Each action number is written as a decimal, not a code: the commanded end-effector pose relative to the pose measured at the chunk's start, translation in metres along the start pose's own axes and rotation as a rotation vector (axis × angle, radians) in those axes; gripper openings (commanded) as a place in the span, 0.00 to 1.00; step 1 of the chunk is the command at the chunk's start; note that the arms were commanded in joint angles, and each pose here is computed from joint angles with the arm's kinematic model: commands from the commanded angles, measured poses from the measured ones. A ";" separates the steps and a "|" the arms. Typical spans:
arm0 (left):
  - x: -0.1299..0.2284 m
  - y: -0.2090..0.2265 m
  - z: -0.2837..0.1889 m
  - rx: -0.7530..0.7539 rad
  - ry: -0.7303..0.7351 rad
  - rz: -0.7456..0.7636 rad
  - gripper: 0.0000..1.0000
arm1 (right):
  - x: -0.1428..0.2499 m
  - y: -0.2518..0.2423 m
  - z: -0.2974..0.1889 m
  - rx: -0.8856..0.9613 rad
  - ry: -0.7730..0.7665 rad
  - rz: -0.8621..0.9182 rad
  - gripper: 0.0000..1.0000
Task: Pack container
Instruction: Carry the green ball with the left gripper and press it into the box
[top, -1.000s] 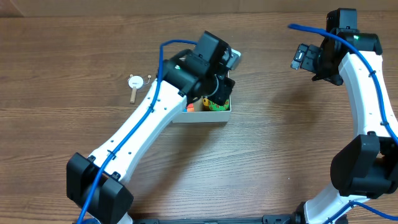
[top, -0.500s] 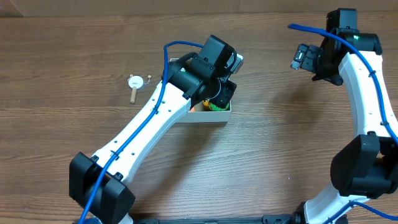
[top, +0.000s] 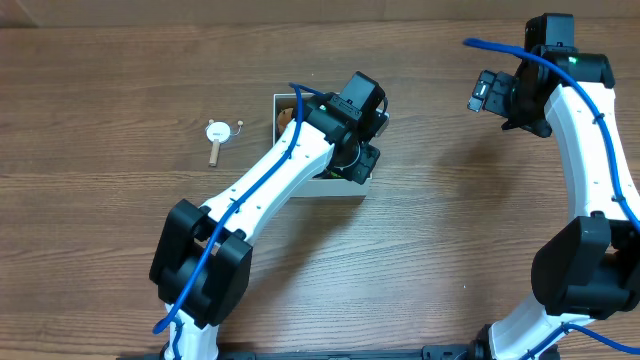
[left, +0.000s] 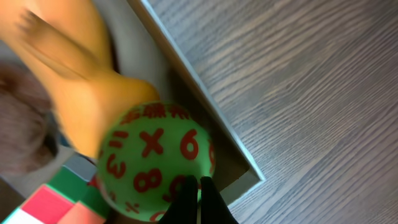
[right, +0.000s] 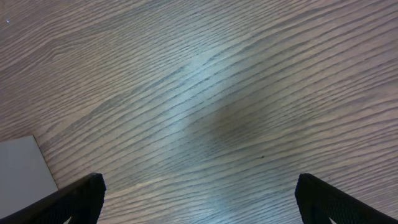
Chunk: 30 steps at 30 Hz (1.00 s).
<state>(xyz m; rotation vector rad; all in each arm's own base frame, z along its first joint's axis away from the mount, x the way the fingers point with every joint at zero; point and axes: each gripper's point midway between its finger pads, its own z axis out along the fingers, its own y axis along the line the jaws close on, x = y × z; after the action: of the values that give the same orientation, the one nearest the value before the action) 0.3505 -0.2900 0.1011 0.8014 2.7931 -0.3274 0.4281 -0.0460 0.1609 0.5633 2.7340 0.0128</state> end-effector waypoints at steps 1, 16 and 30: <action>0.009 0.012 0.024 -0.070 0.066 -0.011 0.04 | -0.010 0.004 -0.018 -0.023 -0.054 0.004 1.00; -0.009 0.003 -0.039 -0.061 -0.070 0.000 0.04 | -0.010 0.004 -0.018 -0.023 -0.054 0.004 1.00; -0.013 0.012 -0.074 -0.122 -0.146 -0.008 0.08 | -0.010 0.004 -0.018 -0.023 -0.054 0.004 1.00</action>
<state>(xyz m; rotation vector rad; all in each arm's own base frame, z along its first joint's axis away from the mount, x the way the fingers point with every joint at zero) 0.3506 -0.2687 0.1801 0.7368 2.6335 -0.2418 0.4281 -0.0461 0.1609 0.5634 2.7339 0.0123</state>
